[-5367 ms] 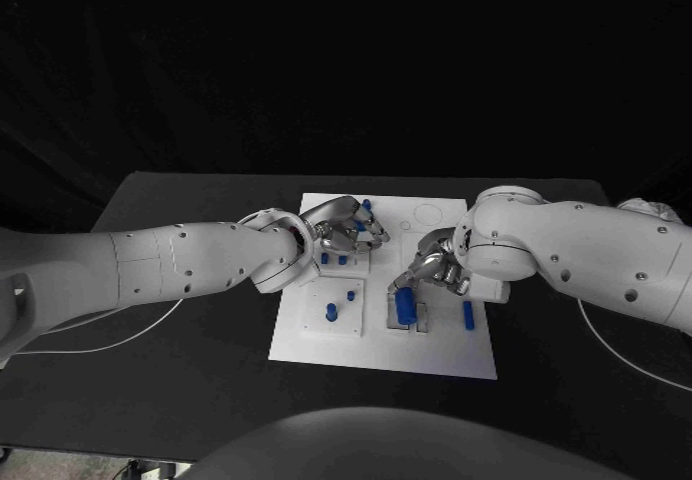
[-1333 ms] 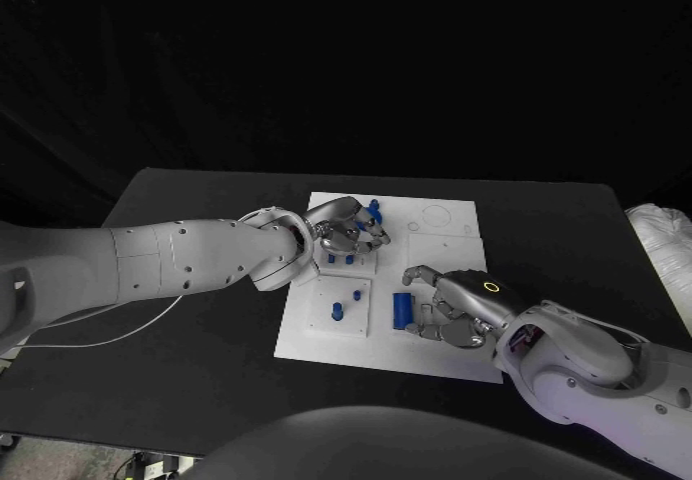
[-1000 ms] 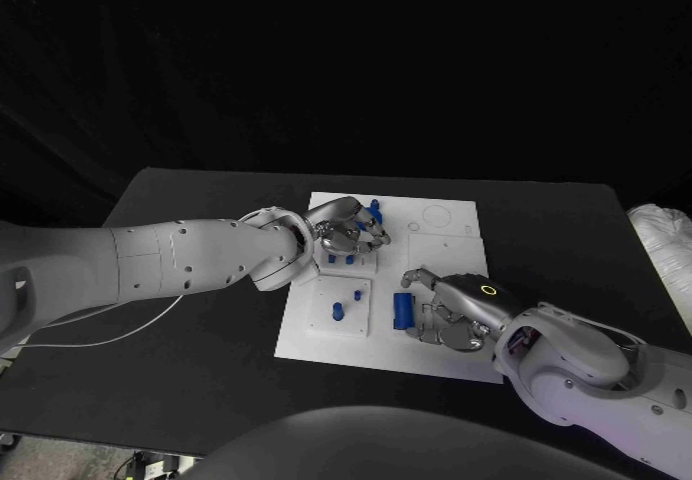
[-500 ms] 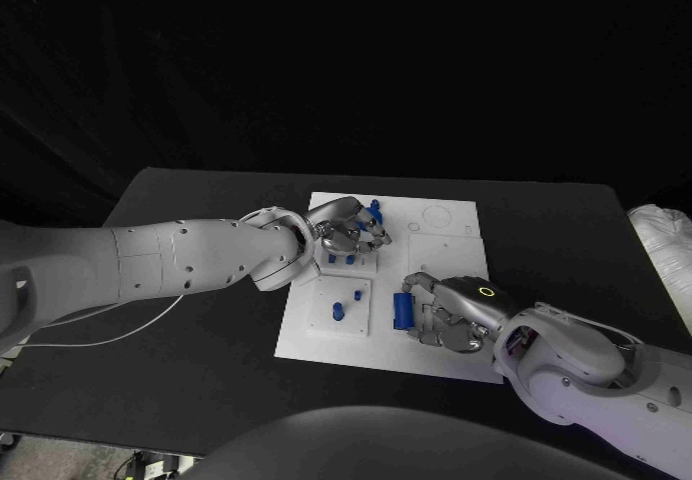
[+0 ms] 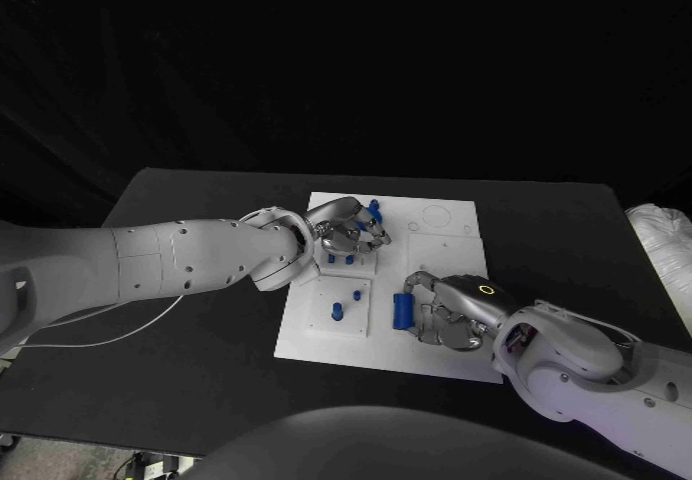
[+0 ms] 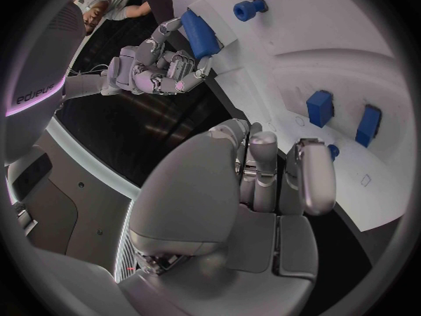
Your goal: Assemble the parts on the task board
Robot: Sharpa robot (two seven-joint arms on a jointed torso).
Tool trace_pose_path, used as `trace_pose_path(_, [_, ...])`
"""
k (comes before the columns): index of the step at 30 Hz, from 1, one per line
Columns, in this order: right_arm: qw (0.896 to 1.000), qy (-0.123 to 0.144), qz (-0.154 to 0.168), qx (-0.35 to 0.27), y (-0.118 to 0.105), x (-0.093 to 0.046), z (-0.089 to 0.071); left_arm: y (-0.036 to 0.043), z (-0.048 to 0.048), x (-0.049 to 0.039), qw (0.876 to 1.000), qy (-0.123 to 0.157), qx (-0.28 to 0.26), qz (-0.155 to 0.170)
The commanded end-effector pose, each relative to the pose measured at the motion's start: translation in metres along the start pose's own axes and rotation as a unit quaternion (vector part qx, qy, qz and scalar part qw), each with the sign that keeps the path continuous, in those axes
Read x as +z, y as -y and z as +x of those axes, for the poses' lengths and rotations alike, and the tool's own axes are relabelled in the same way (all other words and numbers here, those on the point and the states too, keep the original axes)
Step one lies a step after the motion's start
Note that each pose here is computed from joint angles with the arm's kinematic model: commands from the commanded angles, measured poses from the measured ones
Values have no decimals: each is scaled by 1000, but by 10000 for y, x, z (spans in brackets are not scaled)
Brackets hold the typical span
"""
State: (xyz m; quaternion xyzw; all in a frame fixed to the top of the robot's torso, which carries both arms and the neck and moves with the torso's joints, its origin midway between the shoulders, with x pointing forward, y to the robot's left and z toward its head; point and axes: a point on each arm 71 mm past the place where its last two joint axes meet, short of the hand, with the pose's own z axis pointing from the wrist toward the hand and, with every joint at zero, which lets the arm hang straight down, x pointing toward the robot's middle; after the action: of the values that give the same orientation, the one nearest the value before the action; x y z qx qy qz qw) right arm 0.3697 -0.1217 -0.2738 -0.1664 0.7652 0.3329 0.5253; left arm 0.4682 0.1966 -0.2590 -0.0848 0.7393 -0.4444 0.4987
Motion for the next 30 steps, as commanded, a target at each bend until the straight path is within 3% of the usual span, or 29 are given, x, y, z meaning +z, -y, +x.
trace_pose_path(1, [1000,-4,0,10,-2,-3,20,16,17,7,1000,-6,-4,3])
trace_pose_path(30, [999,7,1,42,39,-39,2,3,22,8,1000,-9,-4,-3])
